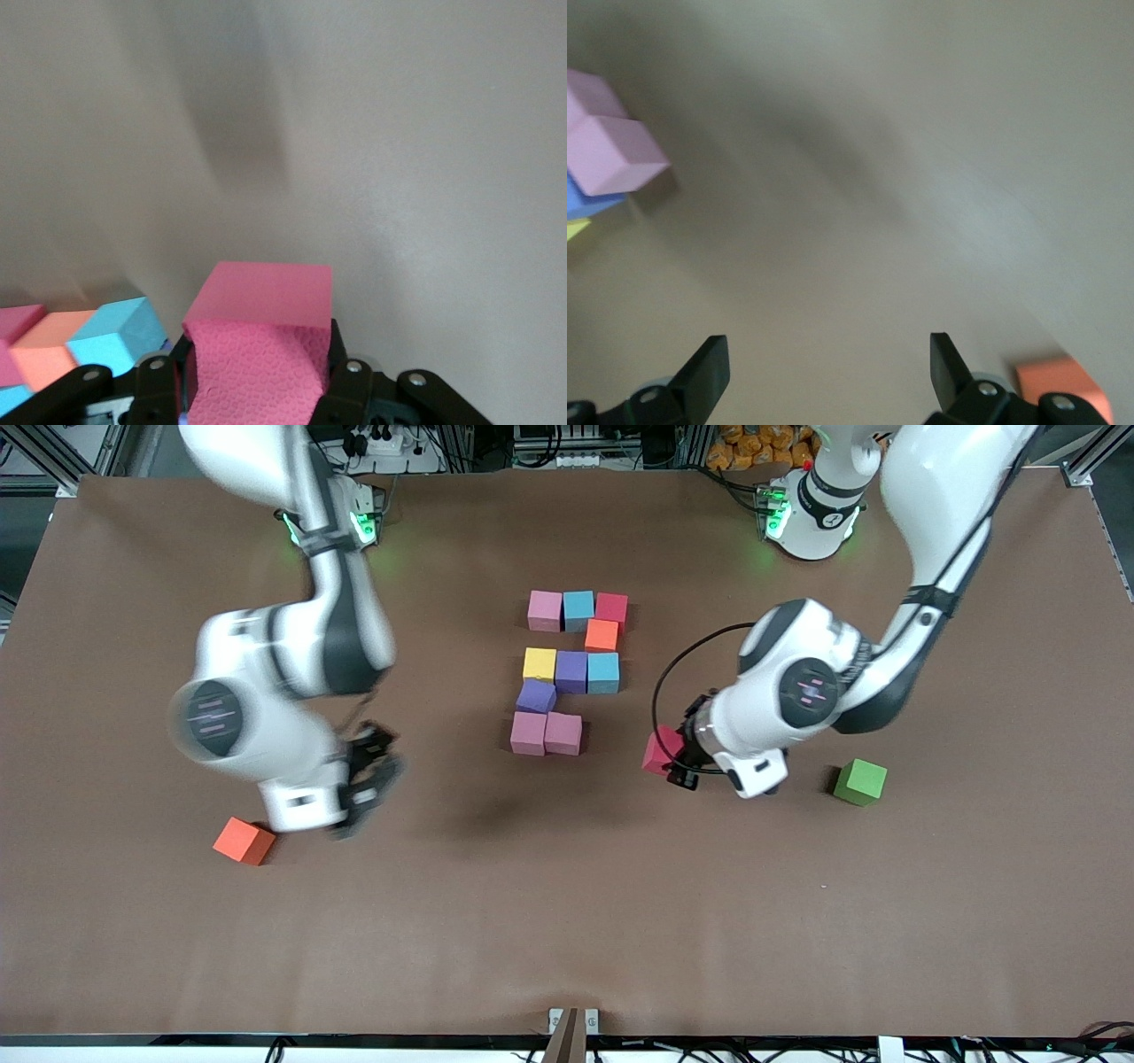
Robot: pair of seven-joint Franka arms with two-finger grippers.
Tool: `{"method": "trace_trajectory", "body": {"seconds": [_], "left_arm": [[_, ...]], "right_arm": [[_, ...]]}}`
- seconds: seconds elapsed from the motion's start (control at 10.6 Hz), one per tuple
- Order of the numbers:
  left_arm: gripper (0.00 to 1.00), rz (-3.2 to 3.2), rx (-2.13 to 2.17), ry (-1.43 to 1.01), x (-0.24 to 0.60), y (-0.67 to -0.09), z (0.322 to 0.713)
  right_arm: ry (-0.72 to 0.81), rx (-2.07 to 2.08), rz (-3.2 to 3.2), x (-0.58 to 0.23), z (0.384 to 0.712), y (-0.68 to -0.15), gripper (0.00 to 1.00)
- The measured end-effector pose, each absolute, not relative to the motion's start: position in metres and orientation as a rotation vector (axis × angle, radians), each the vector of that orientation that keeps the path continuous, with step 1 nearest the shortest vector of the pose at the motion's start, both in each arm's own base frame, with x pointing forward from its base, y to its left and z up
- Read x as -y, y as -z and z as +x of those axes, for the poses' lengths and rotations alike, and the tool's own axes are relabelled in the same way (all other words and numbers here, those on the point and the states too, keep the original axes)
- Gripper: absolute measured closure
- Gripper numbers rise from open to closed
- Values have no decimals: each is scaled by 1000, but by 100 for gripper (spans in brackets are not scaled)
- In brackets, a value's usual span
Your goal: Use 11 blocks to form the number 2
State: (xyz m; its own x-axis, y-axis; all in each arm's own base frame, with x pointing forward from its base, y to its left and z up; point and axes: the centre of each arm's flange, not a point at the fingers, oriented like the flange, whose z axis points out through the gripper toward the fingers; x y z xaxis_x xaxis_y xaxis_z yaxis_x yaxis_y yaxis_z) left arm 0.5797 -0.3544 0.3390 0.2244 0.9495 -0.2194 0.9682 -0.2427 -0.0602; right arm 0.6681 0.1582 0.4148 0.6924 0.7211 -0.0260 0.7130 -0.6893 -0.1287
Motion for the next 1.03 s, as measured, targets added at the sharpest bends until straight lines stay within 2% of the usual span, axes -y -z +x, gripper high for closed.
{"method": "trace_trajectory", "body": {"seconds": [0.19, 0.47, 0.85, 1.03], "left_arm": [[45, 2324, -1934, 319, 378, -313, 562], [45, 2281, -2014, 321, 404, -287, 537], [45, 2317, -2049, 184, 426, -243, 506], [45, 2314, -2058, 179, 429, -226, 503]], "right_arm": [[-122, 918, -2881, -102, 676, -426, 0], [-199, 582, -2946, -48, 665, -459, 0], [-188, 353, -3011, 36, 643, -520, 0], [-163, 297, -3058, 36, 637, -547, 0]]}}
